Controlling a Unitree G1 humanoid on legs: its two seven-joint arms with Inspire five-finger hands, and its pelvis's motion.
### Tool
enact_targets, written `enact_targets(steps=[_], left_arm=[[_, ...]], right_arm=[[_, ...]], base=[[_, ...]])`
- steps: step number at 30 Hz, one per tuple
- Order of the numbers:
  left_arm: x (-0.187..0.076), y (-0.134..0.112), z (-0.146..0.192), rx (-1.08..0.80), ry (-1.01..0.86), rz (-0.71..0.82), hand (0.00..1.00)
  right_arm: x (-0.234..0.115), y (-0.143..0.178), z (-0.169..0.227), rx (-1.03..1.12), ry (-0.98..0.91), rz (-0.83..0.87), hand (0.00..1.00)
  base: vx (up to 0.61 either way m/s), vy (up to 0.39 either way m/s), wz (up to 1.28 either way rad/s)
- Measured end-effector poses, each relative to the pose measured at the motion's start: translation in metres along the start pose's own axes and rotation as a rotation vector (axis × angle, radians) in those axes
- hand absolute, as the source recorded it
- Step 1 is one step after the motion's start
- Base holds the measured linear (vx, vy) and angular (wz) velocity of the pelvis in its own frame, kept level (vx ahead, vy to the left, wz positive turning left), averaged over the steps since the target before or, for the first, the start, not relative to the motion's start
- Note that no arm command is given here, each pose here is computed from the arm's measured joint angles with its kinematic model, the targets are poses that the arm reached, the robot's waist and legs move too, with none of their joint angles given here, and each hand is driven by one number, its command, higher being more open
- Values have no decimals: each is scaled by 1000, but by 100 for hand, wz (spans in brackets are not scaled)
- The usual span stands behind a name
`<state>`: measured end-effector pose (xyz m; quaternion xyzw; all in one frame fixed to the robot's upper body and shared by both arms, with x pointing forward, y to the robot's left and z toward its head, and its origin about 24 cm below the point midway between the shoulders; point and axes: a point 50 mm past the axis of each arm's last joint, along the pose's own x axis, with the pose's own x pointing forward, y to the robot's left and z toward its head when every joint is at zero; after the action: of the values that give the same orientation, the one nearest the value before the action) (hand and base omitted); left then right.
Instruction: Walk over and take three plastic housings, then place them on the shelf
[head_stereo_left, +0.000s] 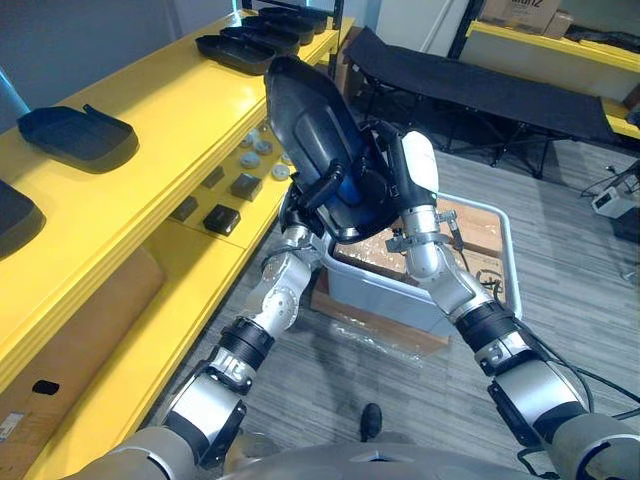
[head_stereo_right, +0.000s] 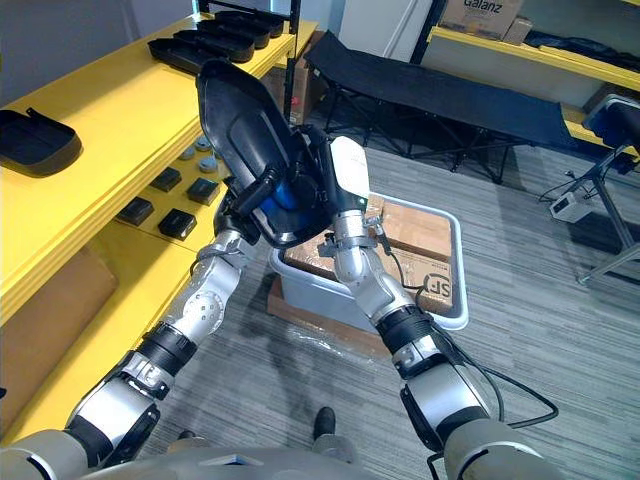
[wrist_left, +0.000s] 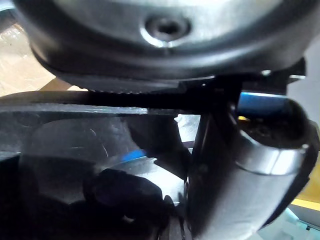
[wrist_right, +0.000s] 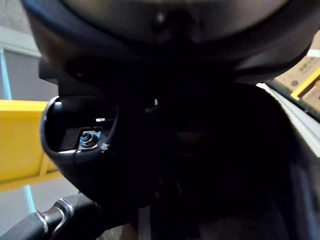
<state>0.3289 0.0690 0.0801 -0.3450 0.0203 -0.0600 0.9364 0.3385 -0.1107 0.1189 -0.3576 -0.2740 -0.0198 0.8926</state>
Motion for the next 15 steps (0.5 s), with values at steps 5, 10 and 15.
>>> enact_targets(steps=[5,10,15], left_arm=[[-1,1,2,-8,-36,0,0],[-1,-1,12,-58,-125,53,0],[-5,-11,23,72,-248,140,0]], right_arm=[[-2,1,4,21,-5,-21,100],[-18,8,9,144,-2,-33,100],[-28,15,10,338,94,-37,100]], base=[[0,0,0],[0,0,0],[0,0,0]])
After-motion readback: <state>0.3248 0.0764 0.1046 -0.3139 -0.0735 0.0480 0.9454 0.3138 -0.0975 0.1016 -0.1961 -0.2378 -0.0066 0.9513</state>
